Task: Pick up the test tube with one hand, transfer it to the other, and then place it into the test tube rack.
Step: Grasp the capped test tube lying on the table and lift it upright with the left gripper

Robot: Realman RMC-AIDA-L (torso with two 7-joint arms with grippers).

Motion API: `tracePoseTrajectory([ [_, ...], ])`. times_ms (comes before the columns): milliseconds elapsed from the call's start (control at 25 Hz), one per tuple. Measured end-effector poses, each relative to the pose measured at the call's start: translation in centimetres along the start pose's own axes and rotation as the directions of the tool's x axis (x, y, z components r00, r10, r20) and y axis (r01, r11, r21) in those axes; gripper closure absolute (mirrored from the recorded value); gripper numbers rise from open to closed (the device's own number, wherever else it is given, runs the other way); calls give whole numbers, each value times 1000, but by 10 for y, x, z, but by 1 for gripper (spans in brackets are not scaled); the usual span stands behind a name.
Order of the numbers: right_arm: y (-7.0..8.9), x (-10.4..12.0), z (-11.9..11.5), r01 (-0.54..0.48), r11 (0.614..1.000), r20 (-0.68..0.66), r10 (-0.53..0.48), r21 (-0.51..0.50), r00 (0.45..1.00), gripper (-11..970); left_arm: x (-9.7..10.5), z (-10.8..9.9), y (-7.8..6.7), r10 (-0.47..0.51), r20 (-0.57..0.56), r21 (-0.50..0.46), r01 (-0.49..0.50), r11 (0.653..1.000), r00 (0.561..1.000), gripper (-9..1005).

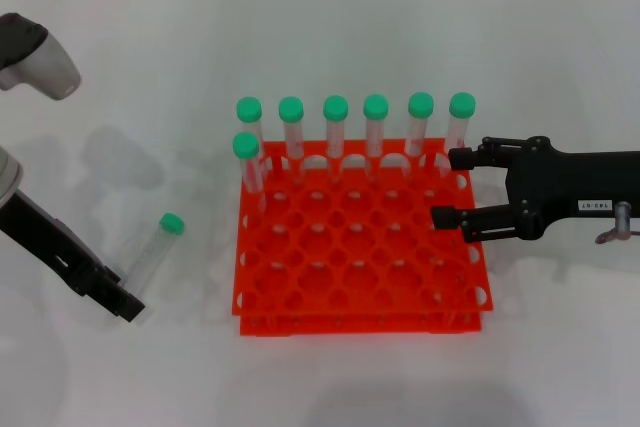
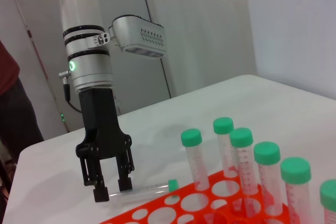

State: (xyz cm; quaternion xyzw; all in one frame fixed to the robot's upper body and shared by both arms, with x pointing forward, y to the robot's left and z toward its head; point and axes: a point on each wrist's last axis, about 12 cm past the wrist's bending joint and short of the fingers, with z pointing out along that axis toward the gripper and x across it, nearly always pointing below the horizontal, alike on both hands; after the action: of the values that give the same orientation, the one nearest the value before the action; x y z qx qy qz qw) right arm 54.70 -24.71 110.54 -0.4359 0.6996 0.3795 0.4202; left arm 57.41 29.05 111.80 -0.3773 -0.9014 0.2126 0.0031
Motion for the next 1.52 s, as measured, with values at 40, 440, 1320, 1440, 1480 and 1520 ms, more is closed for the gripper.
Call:
tracePoseTrajectory([
  [40,0,0,0,-1,1000,2,1,0,1000,101,0,0,0,0,0,0,0,1000,1000,387],
  [440,0,1,0,6,1000,3,-6,1,1000,101,-1,-1,0,0,-8,-5,0,1000,1000,389],
  [1320,0,4,0,7,1000,12,-7,5,1000,101,-13,-3,-2,7,-63,-32,-9,999,998,520],
  [1440,0,3,0,11,1000,17,-11,5,1000,102,-13,-3,-2,7,-66,-35,-9,999,998,523],
  [1480,0,3,0,11,1000,19,-11,5,1000,102,-13,-3,-2,7,-69,-37,-10,999,998,524],
  [1520,0,3,0,11,1000,20,-11,5,1000,102,-13,-3,-2,7,-72,-38,-10,999,997,526],
])
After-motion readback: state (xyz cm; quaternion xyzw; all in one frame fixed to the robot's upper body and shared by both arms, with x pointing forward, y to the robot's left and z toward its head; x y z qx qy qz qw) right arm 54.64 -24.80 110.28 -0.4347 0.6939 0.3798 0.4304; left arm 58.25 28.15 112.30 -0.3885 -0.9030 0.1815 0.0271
